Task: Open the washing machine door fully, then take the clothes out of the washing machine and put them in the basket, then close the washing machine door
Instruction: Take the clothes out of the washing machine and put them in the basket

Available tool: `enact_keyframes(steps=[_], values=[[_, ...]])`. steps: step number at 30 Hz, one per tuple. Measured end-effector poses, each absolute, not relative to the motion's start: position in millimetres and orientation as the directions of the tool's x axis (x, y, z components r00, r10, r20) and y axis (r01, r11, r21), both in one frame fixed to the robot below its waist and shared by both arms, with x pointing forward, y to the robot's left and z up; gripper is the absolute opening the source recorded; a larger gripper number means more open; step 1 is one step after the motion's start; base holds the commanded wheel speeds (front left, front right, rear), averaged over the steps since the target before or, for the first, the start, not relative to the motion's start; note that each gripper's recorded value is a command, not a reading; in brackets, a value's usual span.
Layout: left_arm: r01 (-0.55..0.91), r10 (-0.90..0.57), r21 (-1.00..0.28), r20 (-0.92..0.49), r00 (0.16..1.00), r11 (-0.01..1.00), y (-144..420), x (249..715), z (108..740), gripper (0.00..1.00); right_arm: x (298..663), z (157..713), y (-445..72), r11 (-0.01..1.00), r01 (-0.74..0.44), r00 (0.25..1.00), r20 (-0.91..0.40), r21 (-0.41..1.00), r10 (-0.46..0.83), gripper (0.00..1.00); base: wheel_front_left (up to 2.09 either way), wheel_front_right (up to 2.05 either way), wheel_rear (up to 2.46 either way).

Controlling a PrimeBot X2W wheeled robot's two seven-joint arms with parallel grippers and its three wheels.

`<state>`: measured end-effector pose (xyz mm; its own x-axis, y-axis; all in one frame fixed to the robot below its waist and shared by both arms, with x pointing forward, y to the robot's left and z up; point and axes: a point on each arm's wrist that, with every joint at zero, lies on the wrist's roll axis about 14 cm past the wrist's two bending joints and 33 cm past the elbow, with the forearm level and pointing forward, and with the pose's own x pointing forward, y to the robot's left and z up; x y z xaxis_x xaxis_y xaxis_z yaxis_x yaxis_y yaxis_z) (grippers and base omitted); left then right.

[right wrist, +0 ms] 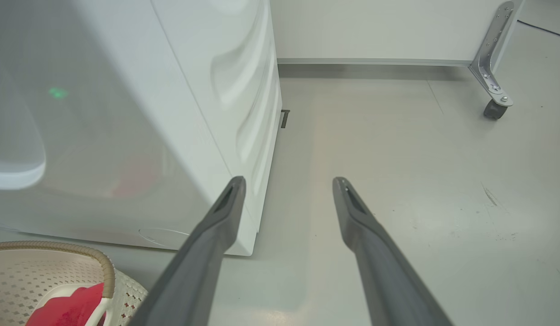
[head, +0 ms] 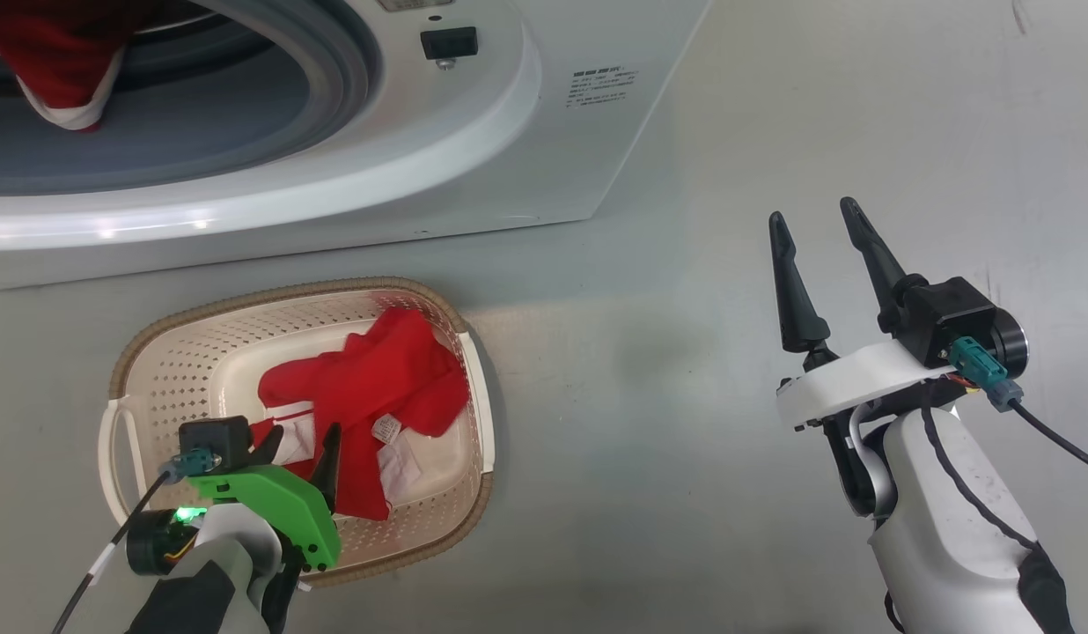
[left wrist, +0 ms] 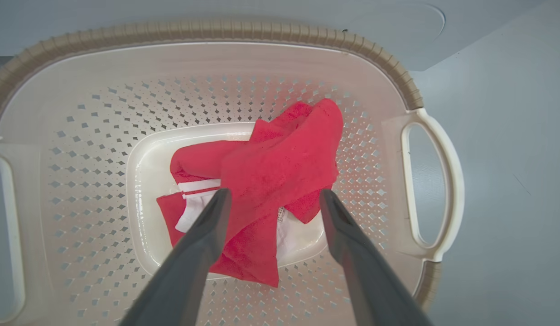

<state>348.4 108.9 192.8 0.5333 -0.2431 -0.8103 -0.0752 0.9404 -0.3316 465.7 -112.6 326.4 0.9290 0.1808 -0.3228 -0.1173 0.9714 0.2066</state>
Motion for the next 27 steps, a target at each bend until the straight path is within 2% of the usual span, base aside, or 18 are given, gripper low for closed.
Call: enact_keyframes(steps=[6,14,27], values=[[-0.086,-0.221,-0.321,-0.799,0.559,0.943,116.1,351.3,201.6,1.0,467.3,335.8,-110.2,0.97,-0.127,0.934,-0.303,0.207,0.187,1.0,0.0,0.0,0.0],[-0.113,-0.19,-0.333,-0.749,0.634,0.936,124.9,364.2,226.4,1.0,468.5,356.9,-109.4,0.969,-0.137,0.946,-0.262,0.206,0.19,1.0,0.0,0.0,0.0],[-0.073,-0.151,-0.386,-0.517,0.842,0.92,141.4,407.5,310.8,1.0,447.7,393.1,-108.2,0.966,-0.148,0.959,-0.209,0.214,0.193,1.0,0.0,0.0,0.0]])
